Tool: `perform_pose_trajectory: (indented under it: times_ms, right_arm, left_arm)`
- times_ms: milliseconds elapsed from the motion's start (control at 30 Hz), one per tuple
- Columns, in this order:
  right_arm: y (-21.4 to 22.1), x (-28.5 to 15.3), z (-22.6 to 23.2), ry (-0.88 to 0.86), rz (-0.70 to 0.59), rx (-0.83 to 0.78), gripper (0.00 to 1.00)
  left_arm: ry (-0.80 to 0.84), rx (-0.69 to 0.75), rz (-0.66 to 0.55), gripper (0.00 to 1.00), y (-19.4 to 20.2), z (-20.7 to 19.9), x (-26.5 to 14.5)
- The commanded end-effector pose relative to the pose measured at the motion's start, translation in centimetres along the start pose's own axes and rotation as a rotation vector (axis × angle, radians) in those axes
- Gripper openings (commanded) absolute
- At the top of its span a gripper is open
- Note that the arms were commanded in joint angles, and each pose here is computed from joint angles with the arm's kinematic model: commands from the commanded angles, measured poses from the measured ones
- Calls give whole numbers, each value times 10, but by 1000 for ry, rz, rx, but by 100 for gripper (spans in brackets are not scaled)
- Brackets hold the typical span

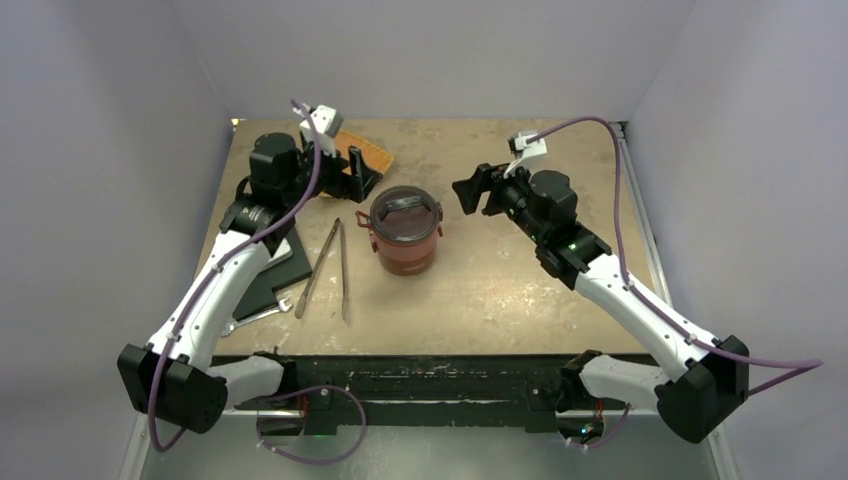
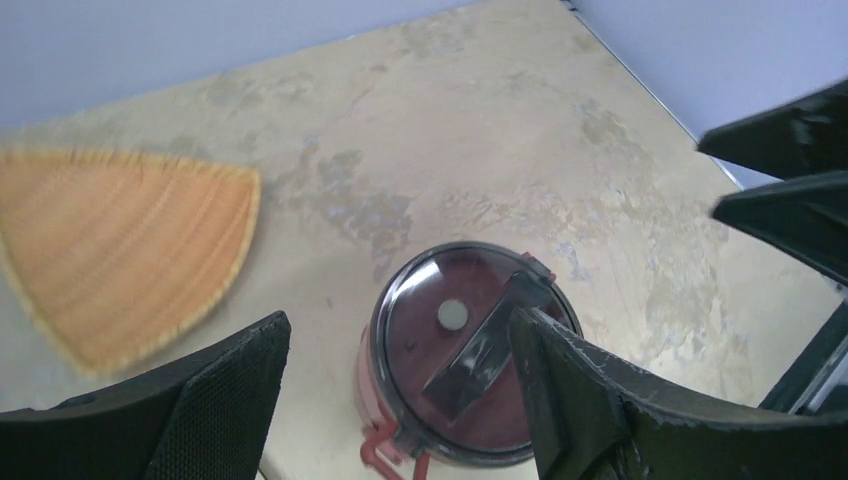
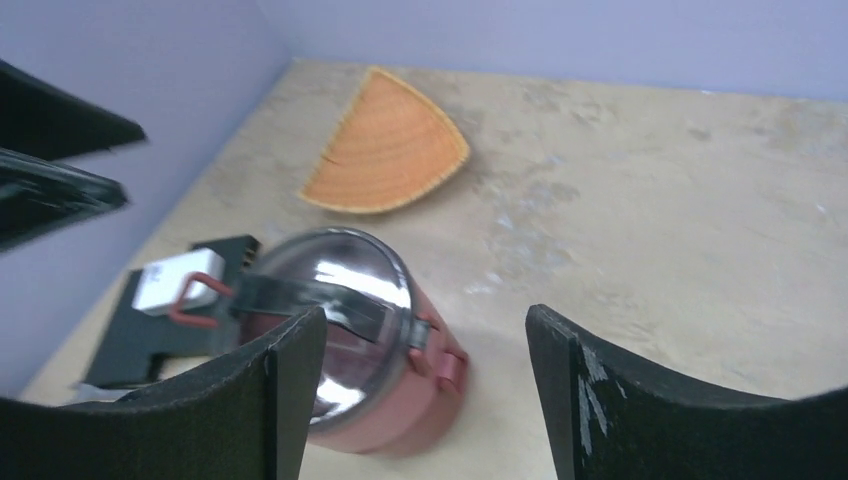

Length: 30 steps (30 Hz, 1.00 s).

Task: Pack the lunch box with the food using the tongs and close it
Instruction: Close the fastener on the packing box.

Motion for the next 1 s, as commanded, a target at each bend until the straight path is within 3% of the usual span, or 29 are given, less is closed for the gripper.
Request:
perform_pose_trajectory:
  times_ms: [0, 133, 400, 467, 967]
  right_arm:
    - [-25, 2, 38, -190, -58, 80, 78]
    - [-17, 18, 51, -122, -22, 104, 87]
    - [18, 46, 90, -64, 42, 68, 87]
    - [26, 54, 93, -40, 51, 50, 98]
    - [72, 90, 96, 99, 118, -78, 99]
  left_arm:
    - [-177, -299, -14, 82, 17, 9, -17]
    - [-226, -377, -13, 84, 35, 17, -23]
    - [-303, -467, -31, 84, 59, 31, -35]
    - [-327, -483, -49, 84, 63, 32, -39]
    - [-343, -521, -35, 84, 82, 29, -44]
Point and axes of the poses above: each gripper's point midway between its finger pads, its own x axis out along the fingers, its own z axis along the line the jaws close on, y = z × x, the point moved 6 cm from there along -x, back along the fingers, and after that the axes turned 10 degrees about x, right-handed, at the moved point
